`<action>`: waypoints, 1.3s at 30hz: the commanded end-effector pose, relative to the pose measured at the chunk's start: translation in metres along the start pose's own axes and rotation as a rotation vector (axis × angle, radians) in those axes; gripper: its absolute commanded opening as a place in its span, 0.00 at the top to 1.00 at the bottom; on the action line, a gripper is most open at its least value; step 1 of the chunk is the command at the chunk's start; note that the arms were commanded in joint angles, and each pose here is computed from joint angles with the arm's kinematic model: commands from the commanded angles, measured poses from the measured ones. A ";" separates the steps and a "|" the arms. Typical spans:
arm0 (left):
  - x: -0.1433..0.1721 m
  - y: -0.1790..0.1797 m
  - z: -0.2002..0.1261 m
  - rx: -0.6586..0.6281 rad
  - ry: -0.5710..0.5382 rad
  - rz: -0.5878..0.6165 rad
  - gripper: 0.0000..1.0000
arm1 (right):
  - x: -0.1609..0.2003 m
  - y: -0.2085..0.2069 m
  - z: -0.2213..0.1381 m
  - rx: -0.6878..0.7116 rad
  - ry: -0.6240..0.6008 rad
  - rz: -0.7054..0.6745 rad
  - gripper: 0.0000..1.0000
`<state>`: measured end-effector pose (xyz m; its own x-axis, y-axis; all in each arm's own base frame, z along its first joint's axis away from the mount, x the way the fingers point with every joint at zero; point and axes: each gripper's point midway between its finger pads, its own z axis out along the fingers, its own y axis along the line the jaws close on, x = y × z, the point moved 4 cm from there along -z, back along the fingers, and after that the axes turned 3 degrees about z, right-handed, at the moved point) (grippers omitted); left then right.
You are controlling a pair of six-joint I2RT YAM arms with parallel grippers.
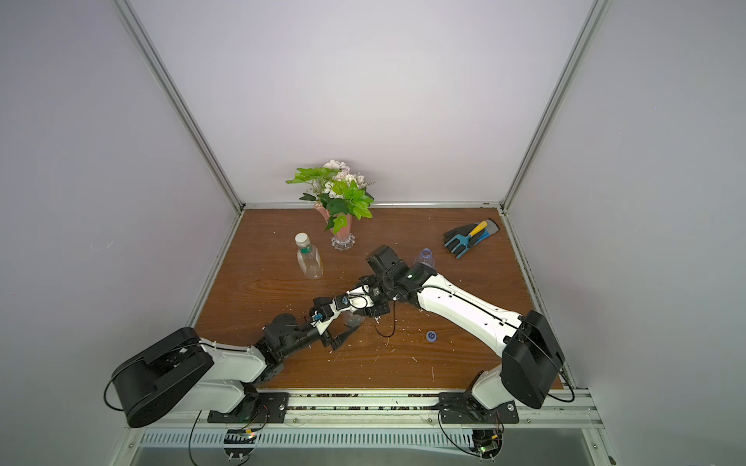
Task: Screw on the bottle caps
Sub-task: Screw the bottle cap onto the plastic bottle.
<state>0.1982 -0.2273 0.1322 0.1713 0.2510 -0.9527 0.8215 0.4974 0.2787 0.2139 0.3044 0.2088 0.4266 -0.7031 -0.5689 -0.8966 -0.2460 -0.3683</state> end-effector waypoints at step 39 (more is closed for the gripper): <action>0.005 0.012 0.024 0.036 0.001 -0.075 0.48 | 0.022 0.023 0.005 -0.026 0.050 0.016 0.94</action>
<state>0.2197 -0.2449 0.1219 0.1563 0.2581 -0.9534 0.8576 0.4433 0.2607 0.2127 0.3025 0.2068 0.4828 -0.6692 -0.5649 -0.8631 -0.2548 -0.4360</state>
